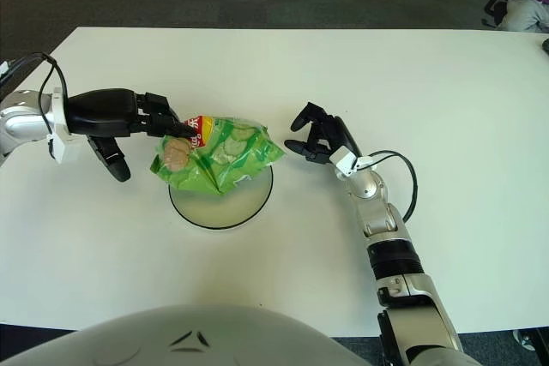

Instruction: Put the snack into the plate.

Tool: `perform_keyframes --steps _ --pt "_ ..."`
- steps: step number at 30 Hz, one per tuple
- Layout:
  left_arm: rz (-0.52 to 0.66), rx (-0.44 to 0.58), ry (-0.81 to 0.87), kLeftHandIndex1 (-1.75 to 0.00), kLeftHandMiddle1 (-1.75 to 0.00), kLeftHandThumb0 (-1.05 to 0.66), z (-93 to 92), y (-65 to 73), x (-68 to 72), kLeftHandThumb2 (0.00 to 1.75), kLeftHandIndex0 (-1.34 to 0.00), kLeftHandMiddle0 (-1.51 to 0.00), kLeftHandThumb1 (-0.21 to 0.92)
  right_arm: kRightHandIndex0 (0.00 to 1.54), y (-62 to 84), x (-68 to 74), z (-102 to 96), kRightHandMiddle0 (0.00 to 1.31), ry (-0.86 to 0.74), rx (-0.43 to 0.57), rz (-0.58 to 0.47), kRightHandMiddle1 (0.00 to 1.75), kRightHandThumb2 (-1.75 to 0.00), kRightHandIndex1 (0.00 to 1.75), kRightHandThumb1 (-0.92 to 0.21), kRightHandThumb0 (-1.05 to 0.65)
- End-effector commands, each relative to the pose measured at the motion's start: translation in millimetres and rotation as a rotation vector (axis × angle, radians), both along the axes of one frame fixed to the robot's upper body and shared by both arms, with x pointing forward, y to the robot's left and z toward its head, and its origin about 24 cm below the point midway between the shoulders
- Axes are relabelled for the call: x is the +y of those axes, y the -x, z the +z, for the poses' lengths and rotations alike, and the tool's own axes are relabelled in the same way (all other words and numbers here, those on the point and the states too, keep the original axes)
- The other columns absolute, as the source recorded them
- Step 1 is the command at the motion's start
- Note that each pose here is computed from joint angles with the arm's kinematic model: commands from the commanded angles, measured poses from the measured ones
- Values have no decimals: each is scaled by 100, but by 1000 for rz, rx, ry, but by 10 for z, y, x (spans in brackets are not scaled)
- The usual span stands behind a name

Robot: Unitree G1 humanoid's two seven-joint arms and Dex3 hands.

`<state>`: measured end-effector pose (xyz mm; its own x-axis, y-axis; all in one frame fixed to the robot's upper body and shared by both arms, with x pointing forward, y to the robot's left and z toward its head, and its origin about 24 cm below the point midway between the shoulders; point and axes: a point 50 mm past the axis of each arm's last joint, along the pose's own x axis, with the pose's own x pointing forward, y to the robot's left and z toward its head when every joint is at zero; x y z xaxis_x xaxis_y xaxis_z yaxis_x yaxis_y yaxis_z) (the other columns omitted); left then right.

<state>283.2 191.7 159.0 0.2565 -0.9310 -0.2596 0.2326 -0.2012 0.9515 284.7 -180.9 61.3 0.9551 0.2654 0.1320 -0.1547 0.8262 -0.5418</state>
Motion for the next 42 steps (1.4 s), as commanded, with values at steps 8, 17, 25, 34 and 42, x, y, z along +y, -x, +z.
perform_keyframes --steps 8,17,25,34,42 --pt "-51 56 -41 0 -5 -79 130 -64 -6 1 -9 -22 84 96 52 -55 -189 50 44 96 -22 143 -25 122 -92 -37" --pt "-16 119 127 0 -6 -80 207 -121 103 2 -4 -39 90 96 48 -51 -198 50 42 109 -35 143 -25 121 -92 -37" --pt "184 967 711 -6 -152 -84 -153 -209 334 71 -33 -66 92 96 40 -53 -207 50 42 122 -42 144 -25 120 -92 -37" --pt "57 894 1210 -3 -119 -84 -183 -360 140 92 -48 -85 92 96 34 -56 -216 50 42 128 -45 143 -25 120 -92 -37" --pt "-97 1067 1226 -1 -8 -66 -169 -640 270 25 -25 -58 92 96 26 -60 -226 50 45 134 -48 143 -25 120 -92 -37"
